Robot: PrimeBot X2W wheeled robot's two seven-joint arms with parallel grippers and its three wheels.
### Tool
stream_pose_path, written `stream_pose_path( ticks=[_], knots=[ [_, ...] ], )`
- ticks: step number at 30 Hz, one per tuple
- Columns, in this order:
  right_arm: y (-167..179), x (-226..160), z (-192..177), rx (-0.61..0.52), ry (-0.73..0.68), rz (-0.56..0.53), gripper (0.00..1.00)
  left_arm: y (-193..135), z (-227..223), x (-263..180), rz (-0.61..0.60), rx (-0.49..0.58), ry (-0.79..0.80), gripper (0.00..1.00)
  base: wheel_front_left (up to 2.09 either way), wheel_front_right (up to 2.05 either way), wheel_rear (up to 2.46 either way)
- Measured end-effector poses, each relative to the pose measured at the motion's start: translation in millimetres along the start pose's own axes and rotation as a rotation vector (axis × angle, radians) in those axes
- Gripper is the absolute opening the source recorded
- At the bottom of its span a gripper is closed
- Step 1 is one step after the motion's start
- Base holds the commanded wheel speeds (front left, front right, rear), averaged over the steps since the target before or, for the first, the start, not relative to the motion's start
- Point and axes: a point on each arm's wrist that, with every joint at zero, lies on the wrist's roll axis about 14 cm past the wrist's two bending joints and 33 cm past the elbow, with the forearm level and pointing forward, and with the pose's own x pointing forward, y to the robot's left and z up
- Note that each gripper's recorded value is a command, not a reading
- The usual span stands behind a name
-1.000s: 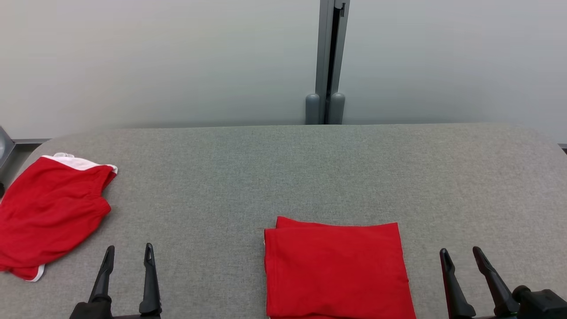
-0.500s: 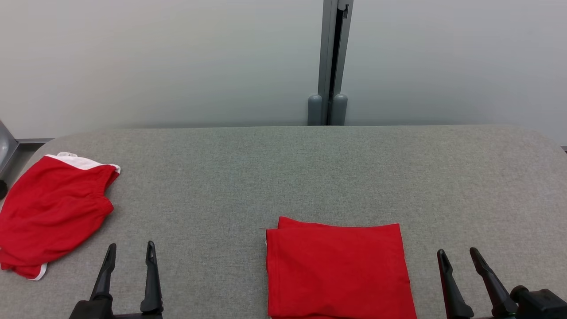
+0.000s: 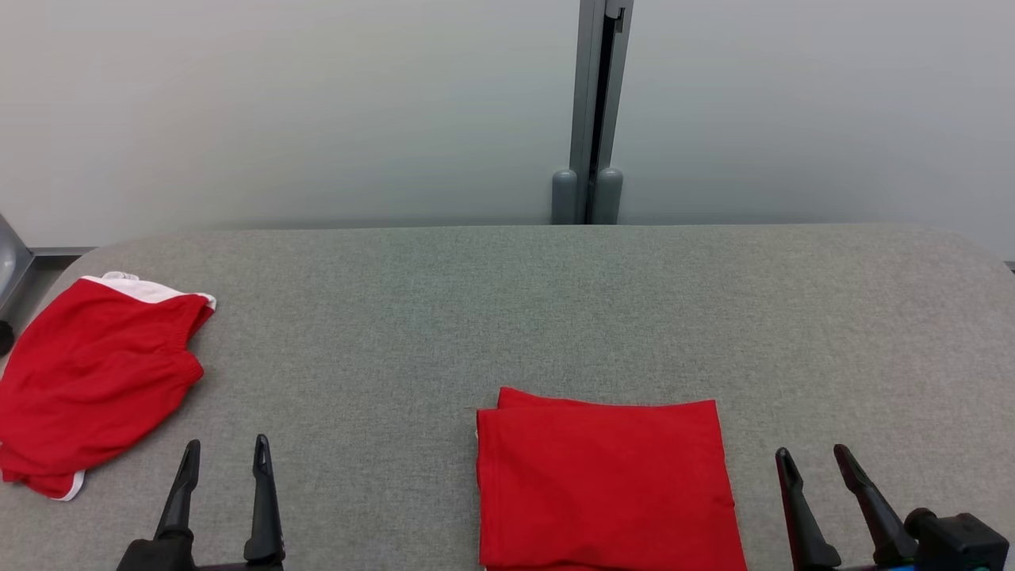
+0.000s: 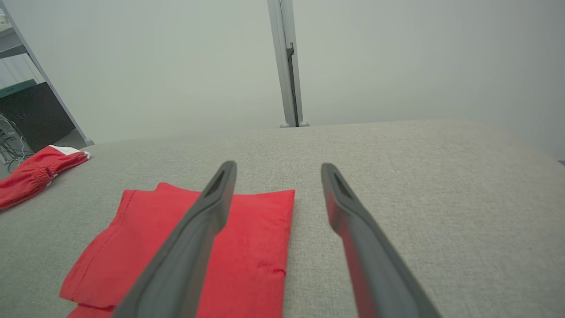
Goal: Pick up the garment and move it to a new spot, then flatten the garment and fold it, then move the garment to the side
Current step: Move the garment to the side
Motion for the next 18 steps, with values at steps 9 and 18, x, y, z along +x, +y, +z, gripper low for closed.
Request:
stream_pose_path(
  ticks=[9, 18],
  knots=[
    [24.8, 35.9, 14.6, -0.051, -0.010, 0.083, 1.00, 1.0, -2.0, 4.6, 0.008, -0.004, 0.005, 1.00, 0.00, 0.00, 0.00],
    [20.5, 60.3, -38.6, -0.066, 0.212, 0.078, 1.00, 6.9, -8.0, 10.9, 0.023, -0.005, 0.022, 1.00, 0.00, 0.00, 0.00]
  ],
)
